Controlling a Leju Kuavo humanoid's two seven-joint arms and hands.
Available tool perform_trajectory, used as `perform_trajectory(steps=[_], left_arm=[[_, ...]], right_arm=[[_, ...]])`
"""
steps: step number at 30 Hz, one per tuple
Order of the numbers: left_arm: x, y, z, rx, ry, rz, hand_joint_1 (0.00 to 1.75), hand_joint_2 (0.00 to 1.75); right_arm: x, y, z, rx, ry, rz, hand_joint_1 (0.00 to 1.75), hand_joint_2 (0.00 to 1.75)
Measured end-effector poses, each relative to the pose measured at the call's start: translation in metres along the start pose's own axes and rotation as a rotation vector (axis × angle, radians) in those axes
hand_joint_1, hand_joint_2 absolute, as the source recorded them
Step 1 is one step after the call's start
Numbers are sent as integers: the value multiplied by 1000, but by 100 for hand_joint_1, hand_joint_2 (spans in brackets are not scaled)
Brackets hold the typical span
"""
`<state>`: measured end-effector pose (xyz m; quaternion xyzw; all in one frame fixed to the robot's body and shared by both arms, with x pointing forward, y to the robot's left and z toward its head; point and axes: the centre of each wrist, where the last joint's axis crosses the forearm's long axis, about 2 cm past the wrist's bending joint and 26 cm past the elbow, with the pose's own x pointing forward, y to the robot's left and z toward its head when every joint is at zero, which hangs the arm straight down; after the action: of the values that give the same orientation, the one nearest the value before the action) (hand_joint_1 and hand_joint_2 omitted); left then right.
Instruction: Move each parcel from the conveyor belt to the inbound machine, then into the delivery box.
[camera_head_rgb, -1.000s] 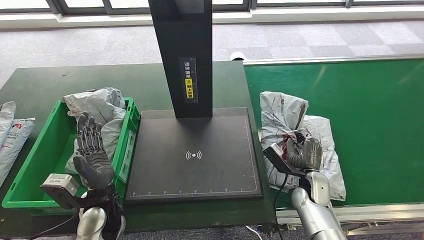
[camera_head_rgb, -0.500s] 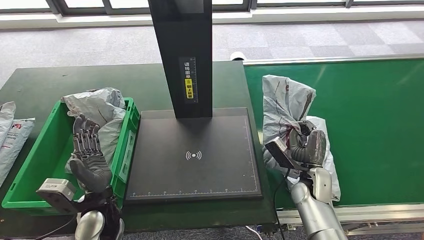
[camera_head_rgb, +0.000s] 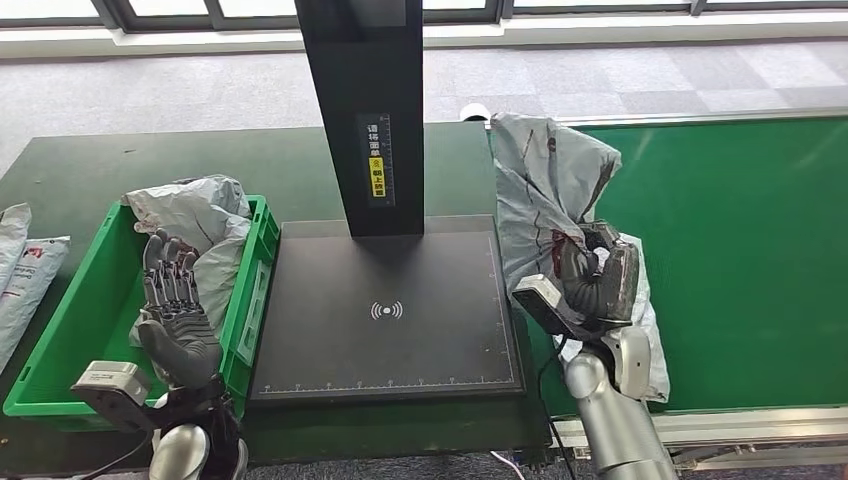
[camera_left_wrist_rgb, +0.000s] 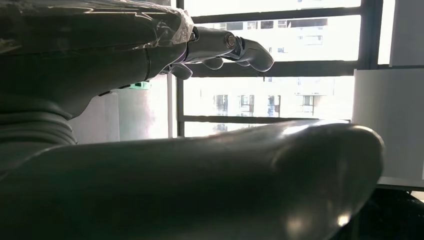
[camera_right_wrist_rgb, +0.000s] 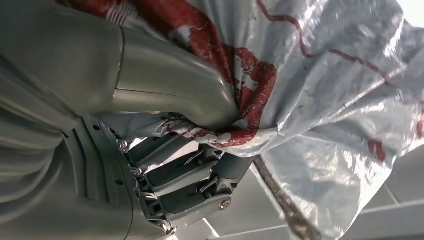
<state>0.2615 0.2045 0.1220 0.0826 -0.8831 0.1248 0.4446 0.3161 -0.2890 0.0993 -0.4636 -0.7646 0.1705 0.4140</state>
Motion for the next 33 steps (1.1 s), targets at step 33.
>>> perform_trajectory(steps=[33], left_arm=[[-3,-13,-8,16,12,34,0,0]], right_arm=[[143,68,-59,267,-263,-448,175,175]])
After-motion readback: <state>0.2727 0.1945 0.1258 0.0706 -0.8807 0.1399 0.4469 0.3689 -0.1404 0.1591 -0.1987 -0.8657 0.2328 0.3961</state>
